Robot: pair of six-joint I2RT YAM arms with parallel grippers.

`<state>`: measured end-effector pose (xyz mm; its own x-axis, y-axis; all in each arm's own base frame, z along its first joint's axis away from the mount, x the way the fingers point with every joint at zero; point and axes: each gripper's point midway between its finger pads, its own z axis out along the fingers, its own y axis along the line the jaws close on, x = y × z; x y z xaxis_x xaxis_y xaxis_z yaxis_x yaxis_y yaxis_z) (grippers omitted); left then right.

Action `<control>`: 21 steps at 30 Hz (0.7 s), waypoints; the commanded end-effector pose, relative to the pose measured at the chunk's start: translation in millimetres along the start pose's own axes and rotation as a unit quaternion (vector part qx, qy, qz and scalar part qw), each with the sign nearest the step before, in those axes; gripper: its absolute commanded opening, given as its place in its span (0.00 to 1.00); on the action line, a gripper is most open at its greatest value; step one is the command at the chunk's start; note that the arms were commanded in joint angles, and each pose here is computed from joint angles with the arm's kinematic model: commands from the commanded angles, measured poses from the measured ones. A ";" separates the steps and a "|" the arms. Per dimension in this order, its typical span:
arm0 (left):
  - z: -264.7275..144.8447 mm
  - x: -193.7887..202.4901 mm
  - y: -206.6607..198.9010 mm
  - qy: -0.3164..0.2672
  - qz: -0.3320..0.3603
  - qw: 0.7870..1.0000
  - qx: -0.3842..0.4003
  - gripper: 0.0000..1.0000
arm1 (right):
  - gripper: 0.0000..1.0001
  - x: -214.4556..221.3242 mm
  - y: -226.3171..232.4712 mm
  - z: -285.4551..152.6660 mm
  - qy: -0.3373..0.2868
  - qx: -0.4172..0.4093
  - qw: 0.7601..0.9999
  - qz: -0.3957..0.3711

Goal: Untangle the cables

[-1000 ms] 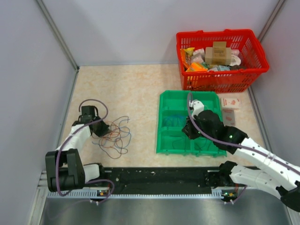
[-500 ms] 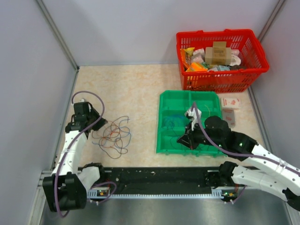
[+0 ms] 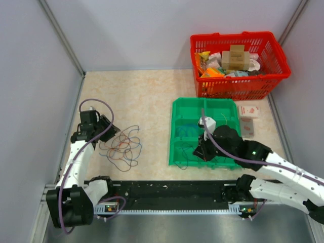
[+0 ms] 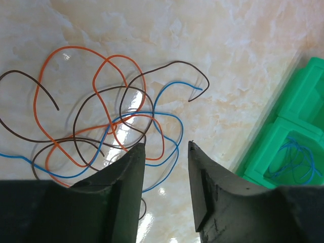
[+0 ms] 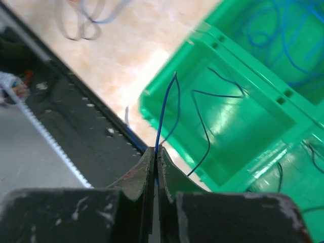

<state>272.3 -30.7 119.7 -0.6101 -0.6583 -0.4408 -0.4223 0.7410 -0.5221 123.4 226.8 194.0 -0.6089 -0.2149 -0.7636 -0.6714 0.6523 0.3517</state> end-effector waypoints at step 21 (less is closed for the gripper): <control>30.8 18.2 33.6 0.062 -0.005 0.995 -0.075 0.55 | 0.22 18.8 -69.4 69.6 0.161 0.158 0.974 0.011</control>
<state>261.3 -24.8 80.1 -0.6631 -0.6543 -0.3637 -0.5002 0.7487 -0.4350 183.2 222.6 98.9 -0.8104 -0.3570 -0.4645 -0.4787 0.8607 0.1736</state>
